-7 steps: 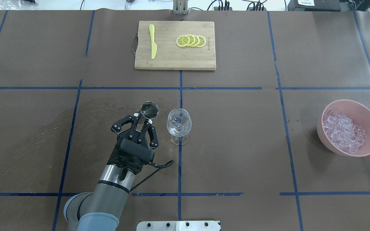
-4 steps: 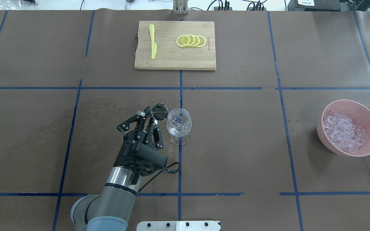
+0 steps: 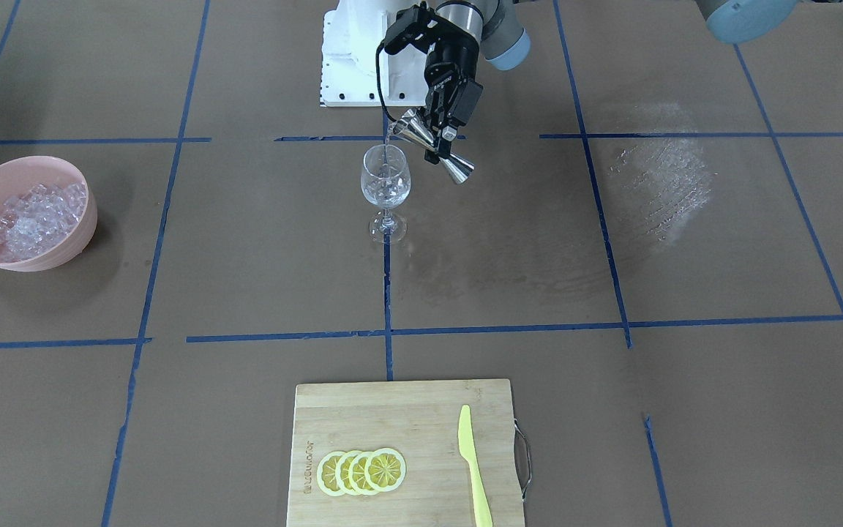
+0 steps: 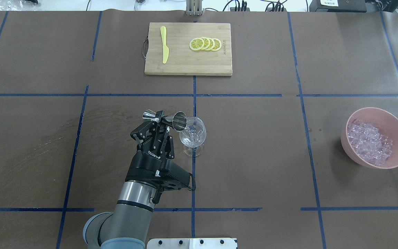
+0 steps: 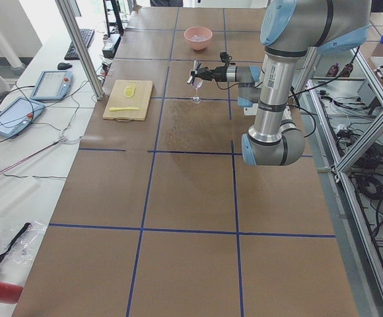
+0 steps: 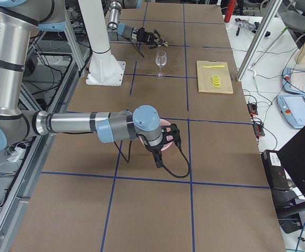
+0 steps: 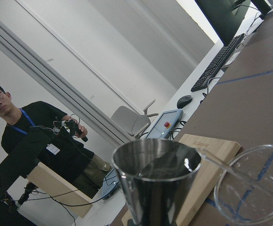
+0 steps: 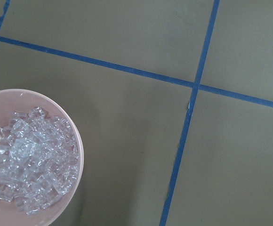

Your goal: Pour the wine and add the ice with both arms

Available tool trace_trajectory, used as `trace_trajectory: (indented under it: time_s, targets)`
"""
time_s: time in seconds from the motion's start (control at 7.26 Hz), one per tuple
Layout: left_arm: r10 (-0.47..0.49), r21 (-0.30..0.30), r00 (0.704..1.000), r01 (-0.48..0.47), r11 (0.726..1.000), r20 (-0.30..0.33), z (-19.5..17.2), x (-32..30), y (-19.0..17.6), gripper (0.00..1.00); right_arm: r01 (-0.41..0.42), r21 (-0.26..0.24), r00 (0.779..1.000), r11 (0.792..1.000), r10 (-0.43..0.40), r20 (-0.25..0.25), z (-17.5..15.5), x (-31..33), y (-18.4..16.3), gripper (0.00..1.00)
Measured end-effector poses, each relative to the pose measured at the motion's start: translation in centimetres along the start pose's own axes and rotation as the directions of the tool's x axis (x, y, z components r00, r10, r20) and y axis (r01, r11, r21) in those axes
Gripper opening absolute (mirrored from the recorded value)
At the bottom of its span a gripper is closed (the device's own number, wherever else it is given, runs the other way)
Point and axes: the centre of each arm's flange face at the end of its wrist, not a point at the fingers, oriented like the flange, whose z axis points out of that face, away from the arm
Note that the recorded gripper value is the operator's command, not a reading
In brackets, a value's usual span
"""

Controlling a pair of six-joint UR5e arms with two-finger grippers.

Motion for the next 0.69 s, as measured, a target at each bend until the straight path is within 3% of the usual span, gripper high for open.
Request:
trace_trajectory:
  time_s: [0.69]
  targets:
    - [0.232, -0.03, 0.972, -0.231, 0.973, 0.048, 0.02, -0.42, -0.02, 0.0, -0.004, -0.003, 1.0, 1.0, 0.004, 0.0, 0.13, 0.14, 0.08, 1.0]
